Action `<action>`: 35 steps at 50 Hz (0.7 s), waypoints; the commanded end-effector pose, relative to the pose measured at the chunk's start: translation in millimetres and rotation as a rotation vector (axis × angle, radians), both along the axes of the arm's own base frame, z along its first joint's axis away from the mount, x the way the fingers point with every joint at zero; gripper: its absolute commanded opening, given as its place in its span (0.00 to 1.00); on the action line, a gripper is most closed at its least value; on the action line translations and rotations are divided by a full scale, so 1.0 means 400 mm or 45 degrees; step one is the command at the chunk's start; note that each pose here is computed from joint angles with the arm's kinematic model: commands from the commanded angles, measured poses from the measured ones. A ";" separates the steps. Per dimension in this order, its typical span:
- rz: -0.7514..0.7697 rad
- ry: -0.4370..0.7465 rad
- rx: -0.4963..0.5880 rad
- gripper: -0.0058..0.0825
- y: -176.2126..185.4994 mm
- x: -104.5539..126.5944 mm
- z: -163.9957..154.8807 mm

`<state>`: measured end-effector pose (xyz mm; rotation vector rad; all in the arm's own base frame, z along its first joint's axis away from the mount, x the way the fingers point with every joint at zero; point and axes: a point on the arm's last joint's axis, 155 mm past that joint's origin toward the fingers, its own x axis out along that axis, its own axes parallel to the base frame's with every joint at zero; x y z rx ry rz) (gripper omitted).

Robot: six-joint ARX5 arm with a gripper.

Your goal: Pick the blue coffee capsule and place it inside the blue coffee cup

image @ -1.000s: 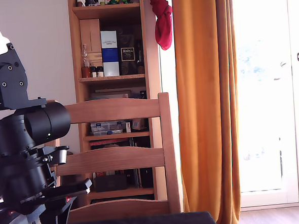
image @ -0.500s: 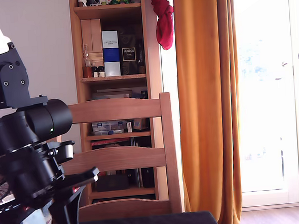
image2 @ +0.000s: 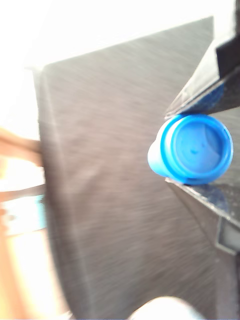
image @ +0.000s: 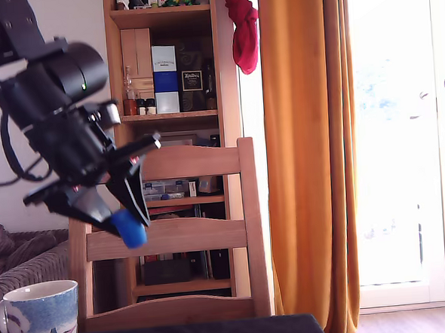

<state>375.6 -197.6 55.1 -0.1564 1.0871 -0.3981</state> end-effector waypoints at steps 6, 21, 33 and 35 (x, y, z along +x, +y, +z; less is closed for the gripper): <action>0.070 0.004 0.146 0.30 0.105 0.014 -0.008; 0.196 0.057 0.288 0.30 0.240 0.019 -0.032; 0.234 0.092 0.316 0.30 0.286 0.013 -0.041; 0.238 0.092 0.316 0.30 0.289 0.014 -0.042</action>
